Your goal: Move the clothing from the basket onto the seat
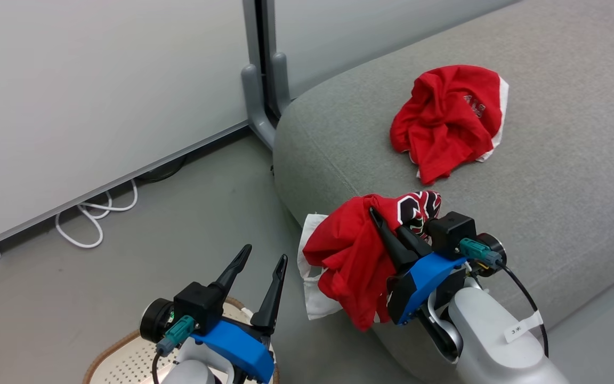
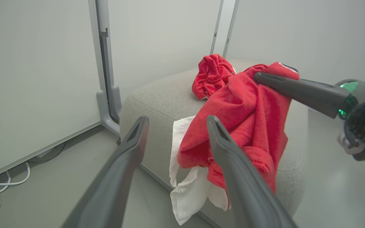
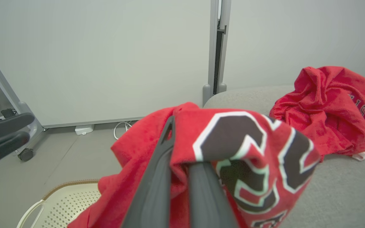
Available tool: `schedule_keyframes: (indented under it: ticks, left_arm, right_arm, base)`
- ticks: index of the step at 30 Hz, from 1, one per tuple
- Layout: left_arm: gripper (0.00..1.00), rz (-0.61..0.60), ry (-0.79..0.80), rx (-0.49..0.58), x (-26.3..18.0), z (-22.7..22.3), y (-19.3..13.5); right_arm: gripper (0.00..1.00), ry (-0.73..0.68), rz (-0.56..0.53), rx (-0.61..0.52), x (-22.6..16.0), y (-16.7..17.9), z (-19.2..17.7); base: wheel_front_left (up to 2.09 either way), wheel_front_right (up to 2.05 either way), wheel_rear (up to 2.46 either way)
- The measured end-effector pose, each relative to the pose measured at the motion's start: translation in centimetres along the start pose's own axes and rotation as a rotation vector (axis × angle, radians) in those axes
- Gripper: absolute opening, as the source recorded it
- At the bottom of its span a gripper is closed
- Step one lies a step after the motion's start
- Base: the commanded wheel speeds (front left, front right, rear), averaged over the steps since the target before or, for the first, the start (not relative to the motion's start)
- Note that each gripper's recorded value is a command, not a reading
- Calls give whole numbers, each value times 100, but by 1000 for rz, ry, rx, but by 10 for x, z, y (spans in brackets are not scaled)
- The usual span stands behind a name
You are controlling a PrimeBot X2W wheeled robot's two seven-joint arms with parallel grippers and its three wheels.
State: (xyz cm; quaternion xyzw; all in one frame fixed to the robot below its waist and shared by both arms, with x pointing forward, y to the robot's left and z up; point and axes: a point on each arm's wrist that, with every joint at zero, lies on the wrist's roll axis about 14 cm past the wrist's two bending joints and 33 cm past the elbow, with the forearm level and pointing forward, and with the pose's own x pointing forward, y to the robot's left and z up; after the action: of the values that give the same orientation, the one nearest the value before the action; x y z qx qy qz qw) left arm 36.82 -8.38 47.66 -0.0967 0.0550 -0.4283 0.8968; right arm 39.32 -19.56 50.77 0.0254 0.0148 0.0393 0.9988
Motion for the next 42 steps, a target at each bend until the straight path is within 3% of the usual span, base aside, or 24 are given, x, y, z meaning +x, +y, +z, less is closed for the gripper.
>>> schedule_keyframes:
  ticks: [20,35,42]
  left_arm:
    - [100,-173,55,-11,32,-19,-43]
    - [100,-164,60,-10,34,-23,-32]
    - [100,-140,66,-17,41,-32,-9]
  right_arm:
    - [0,3,-177,9,-34,-56,-2]
    - [0,4,-215,28,-33,-67,-4]
    - [0,-79,-273,-30,-1,-100,37]
  base:
    - [0,0,0]
    - [0,0,0]
    - [0,0,0]
